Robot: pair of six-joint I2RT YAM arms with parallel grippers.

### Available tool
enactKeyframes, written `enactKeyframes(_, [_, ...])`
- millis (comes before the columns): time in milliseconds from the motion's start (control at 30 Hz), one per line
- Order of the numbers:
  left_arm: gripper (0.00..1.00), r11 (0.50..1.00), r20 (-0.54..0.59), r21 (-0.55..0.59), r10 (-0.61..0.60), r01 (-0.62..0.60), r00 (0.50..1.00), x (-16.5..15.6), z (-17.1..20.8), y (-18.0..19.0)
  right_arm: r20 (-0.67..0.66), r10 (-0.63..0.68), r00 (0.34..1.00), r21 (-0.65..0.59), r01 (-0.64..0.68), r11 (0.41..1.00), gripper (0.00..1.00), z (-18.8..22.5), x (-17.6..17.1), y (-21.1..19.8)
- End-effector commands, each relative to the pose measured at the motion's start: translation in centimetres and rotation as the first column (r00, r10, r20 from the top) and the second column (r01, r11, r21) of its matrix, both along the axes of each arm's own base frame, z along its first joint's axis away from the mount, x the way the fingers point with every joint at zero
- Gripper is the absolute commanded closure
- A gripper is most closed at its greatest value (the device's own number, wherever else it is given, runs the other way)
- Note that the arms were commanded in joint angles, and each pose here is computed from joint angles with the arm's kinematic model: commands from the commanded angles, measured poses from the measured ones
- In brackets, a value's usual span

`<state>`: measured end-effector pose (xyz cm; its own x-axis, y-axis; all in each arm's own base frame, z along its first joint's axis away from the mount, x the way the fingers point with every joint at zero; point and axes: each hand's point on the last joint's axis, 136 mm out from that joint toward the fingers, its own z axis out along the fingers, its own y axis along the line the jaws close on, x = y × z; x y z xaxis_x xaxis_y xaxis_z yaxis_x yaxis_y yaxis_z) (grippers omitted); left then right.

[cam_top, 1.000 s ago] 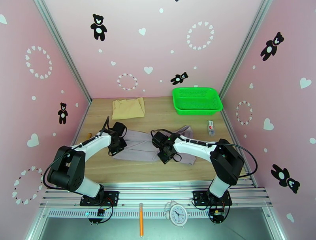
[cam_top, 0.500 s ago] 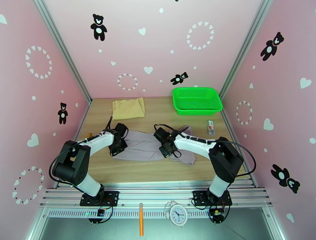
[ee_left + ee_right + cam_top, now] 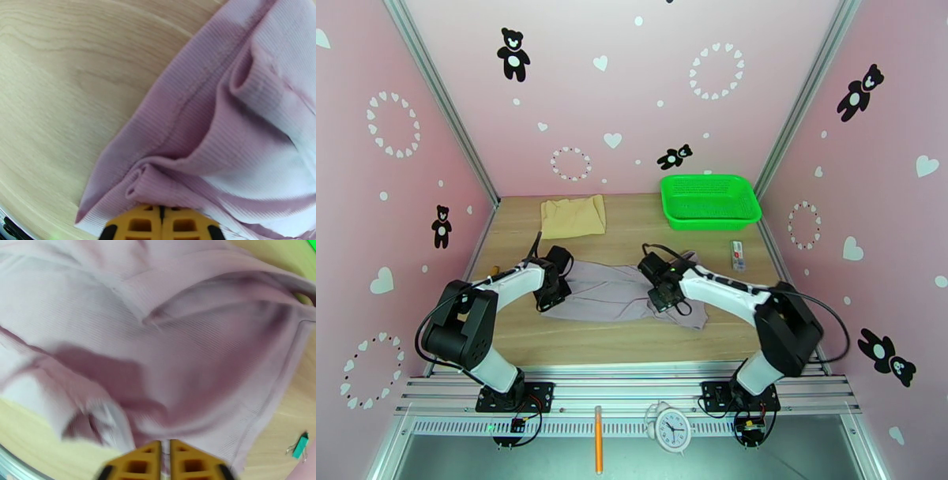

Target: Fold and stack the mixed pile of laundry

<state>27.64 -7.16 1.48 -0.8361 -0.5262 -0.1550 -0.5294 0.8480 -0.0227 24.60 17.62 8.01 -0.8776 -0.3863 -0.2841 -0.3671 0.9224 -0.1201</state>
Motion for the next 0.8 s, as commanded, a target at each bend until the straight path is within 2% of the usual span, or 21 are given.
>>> enactKeyframes(0, [1.00,1.000,-0.004,-0.006,-0.024,0.024,1.000,0.3,-0.3,-0.3,-0.097,-0.149,0.984,-0.001,0.150,0.989,0.65,-0.3,-3.5,-3.7])
enactKeyframes(133, [1.00,0.999,0.008,-0.017,-0.032,0.032,0.999,0.8,0.3,-0.6,-0.193,-0.280,0.940,0.041,0.293,0.955,0.63,-2.3,-5.8,-6.6])
enactKeyframes(233, [1.00,0.999,0.014,-0.025,-0.038,0.038,0.999,0.9,0.7,-0.7,-0.230,-0.395,0.890,0.084,0.422,0.903,0.64,-3.3,-6.5,-8.2])
enactKeyframes(333, [1.00,0.999,0.021,-0.027,-0.044,0.045,0.999,0.9,1.0,-0.7,-0.230,-0.482,0.846,0.148,0.520,0.841,0.51,-3.7,-6.3,-9.0])
enactKeyframes(367, [1.00,0.999,0.022,-0.030,-0.045,0.045,0.999,0.9,1.1,-0.8,-0.227,-0.501,0.835,0.169,0.541,0.824,0.48,-3.7,-6.0,-9.2])
enactKeyframes(500, [1.00,0.998,0.027,-0.032,-0.048,0.049,0.998,0.9,1.3,-0.8,-0.223,-0.556,0.800,0.207,0.597,0.775,0.47,-3.8,-5.2,-9.8])
enactKeyframes(767, [1.00,0.999,0.017,-0.025,-0.044,0.045,0.999,0.8,1.0,-0.7,-0.264,-0.614,0.744,0.242,0.667,0.704,0.51,-5.8,-4.9,-10.2])
